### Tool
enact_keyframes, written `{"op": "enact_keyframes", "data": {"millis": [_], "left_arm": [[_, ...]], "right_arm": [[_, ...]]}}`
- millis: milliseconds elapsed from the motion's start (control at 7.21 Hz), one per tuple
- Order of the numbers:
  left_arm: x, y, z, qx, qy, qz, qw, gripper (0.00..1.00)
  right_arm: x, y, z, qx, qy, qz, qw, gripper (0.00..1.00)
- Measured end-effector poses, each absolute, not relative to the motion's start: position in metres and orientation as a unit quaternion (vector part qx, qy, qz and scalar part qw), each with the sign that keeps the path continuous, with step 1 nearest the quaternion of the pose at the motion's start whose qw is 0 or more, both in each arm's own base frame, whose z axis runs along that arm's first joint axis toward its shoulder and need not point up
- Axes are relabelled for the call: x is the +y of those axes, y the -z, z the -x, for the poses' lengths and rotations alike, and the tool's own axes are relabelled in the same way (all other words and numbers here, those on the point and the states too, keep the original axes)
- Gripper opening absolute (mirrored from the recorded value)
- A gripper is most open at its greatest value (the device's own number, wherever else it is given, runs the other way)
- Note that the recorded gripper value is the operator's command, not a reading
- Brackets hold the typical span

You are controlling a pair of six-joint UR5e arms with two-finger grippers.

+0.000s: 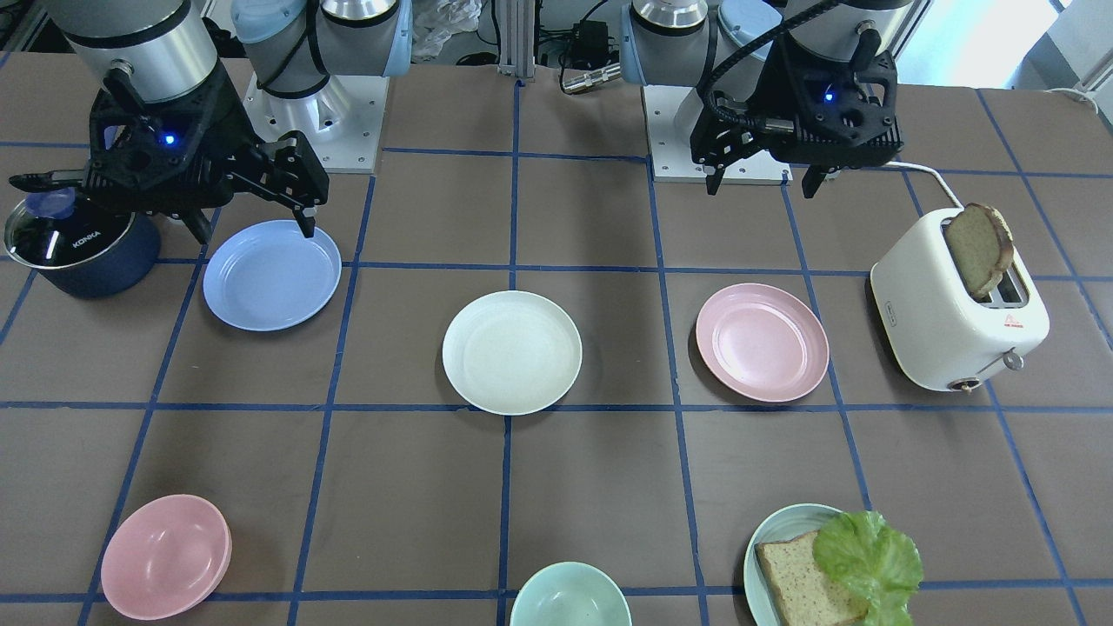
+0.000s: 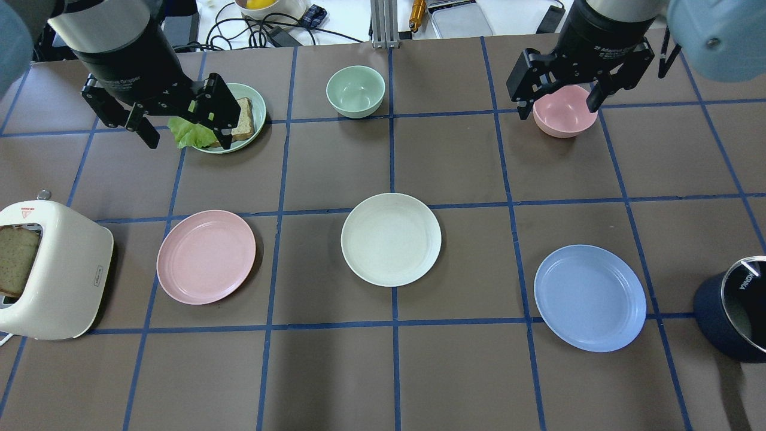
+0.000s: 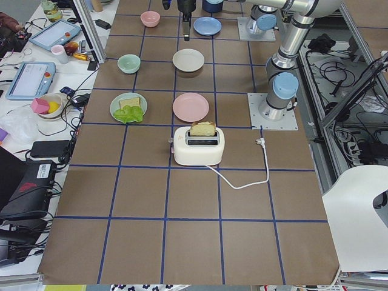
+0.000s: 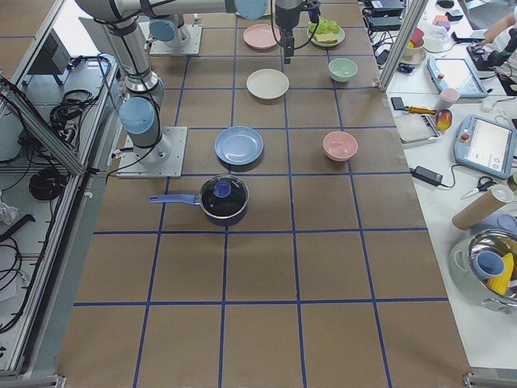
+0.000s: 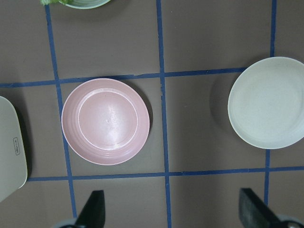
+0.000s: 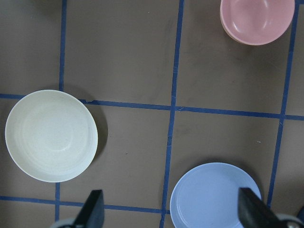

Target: Stack three plates with pink and blue

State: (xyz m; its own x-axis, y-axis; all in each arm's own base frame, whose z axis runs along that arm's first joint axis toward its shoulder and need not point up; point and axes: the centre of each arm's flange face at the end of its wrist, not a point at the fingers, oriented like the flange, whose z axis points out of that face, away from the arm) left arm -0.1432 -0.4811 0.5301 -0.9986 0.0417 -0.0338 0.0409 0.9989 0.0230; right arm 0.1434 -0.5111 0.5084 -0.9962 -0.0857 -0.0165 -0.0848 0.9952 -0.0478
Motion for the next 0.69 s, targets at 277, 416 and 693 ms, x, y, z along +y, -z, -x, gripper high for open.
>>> {"op": "enact_keyframes", "data": {"millis": [277, 416, 693], "left_arm": [[-0.481, -0.531, 0.143, 1.0, -0.009, -0.021, 0.017, 1.0], [-0.482, -0.531, 0.143, 1.0, -0.009, -0.021, 0.017, 1.0], [-0.483, -0.531, 0.143, 1.0, -0.008, -0.02, 0.017, 1.0]], "right_arm": [[-0.511, -0.509, -0.143, 0.999, 0.024, 0.042, 0.005, 1.0], [-0.511, -0.509, -0.141, 0.999, 0.024, 0.042, 0.004, 1.0], [-0.513, -0.503, -0.131, 0.999, 0.014, 0.053, 0.001, 1.0]]}}
